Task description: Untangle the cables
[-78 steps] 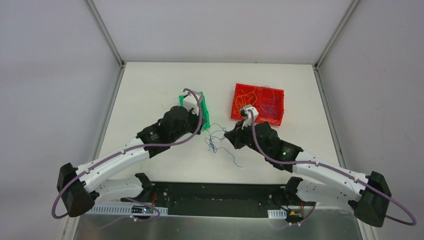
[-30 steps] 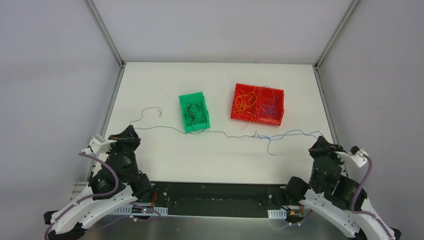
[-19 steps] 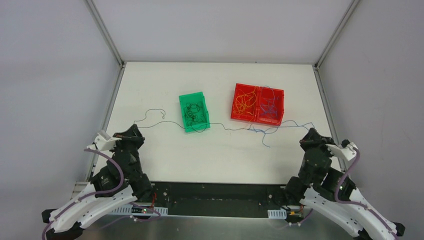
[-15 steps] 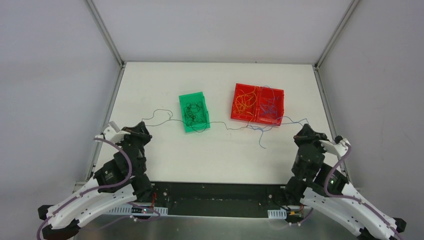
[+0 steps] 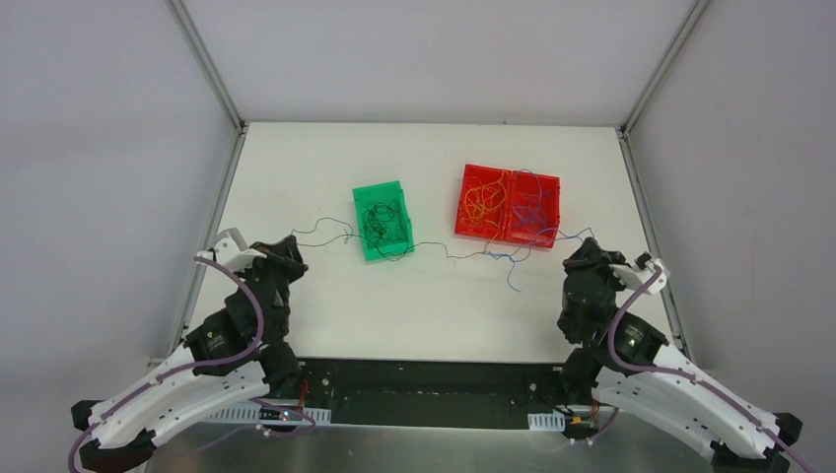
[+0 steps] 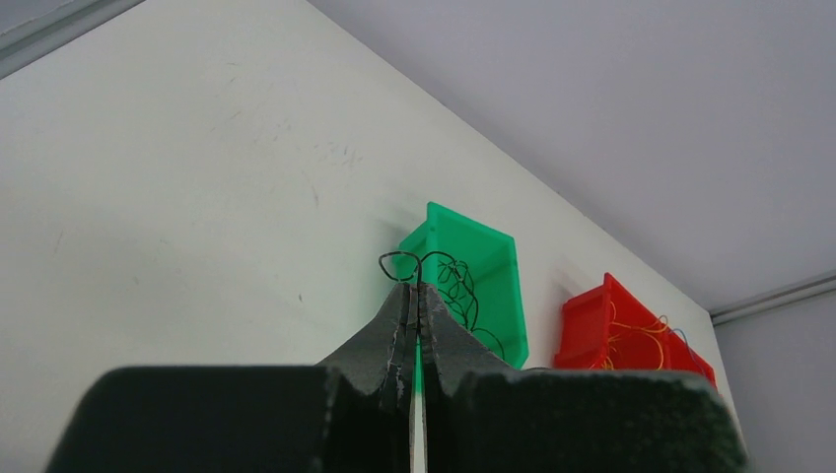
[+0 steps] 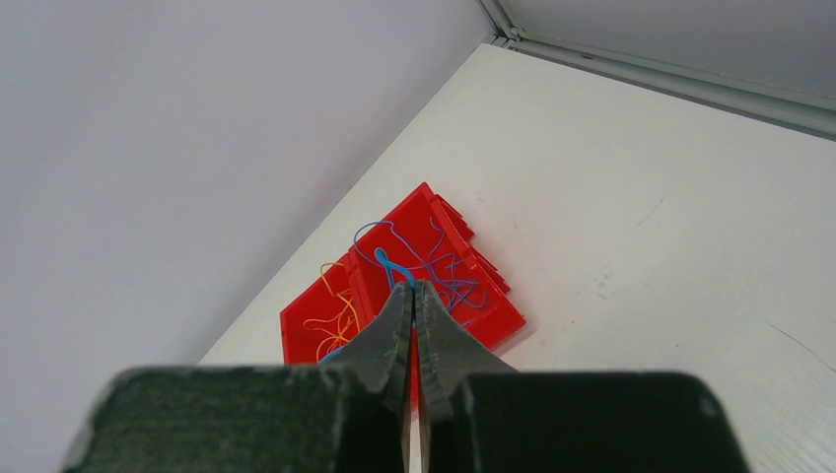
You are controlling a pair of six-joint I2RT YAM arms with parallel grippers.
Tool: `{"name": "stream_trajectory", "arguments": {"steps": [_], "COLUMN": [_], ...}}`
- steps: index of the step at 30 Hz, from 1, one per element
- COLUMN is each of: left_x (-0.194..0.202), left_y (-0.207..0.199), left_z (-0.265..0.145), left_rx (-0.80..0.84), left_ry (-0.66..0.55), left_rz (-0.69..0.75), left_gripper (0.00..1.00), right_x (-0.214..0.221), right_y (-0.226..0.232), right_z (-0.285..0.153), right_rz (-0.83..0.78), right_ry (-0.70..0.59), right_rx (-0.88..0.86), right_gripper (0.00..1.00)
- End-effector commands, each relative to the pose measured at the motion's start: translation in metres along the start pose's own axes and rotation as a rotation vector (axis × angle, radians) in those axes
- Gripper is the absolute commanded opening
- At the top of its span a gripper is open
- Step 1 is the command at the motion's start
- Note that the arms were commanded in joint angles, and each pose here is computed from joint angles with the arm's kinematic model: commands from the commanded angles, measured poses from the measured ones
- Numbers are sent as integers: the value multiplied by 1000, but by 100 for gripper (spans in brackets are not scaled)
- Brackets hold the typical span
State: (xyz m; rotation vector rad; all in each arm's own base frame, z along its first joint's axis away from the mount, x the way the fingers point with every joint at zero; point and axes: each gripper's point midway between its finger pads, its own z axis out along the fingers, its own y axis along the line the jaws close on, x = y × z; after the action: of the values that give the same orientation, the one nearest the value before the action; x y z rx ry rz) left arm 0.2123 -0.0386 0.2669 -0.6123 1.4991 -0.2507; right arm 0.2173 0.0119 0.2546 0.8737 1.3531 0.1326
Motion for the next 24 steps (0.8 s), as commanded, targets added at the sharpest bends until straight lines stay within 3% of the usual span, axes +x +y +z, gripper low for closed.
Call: {"name": "stream_trajectory", "arguments": {"steps": [1, 4, 5, 6, 7, 14, 20, 24], "left_x": [-6, -5, -4, -2, -1, 5, -2, -5], "left_y": [-4, -7, -9, -12, -15, -31, -27, -21], "left_z": [-2, -2, -2, -2, -1, -1, -1, -3], "left_rx": [29, 45, 53, 63, 76, 138, 131, 130], "left_ry": [-10, -7, -3, 0, 3, 23, 1, -16], "left_rz": [-36, -41, -38, -33, -27, 27, 24, -12], "left_gripper": [0, 0, 0, 0, 0, 0, 0, 0], "right_x": [-11, -8, -7, 59, 55, 111, 169, 204], "right_y": [12, 13, 14, 65, 53, 92, 116, 109], "right_z": [1, 1, 2, -34, -27, -66, -125, -131], "right_rz": [37, 23, 19, 13, -261, -460, -607, -736], "right_ry": [-24, -23, -22, 383, 316, 570, 882, 972], "right_rx": [12, 14, 14, -291, -315, -600, -910, -889], "right_gripper": [0, 0, 71, 79, 80, 88, 85, 85]}}
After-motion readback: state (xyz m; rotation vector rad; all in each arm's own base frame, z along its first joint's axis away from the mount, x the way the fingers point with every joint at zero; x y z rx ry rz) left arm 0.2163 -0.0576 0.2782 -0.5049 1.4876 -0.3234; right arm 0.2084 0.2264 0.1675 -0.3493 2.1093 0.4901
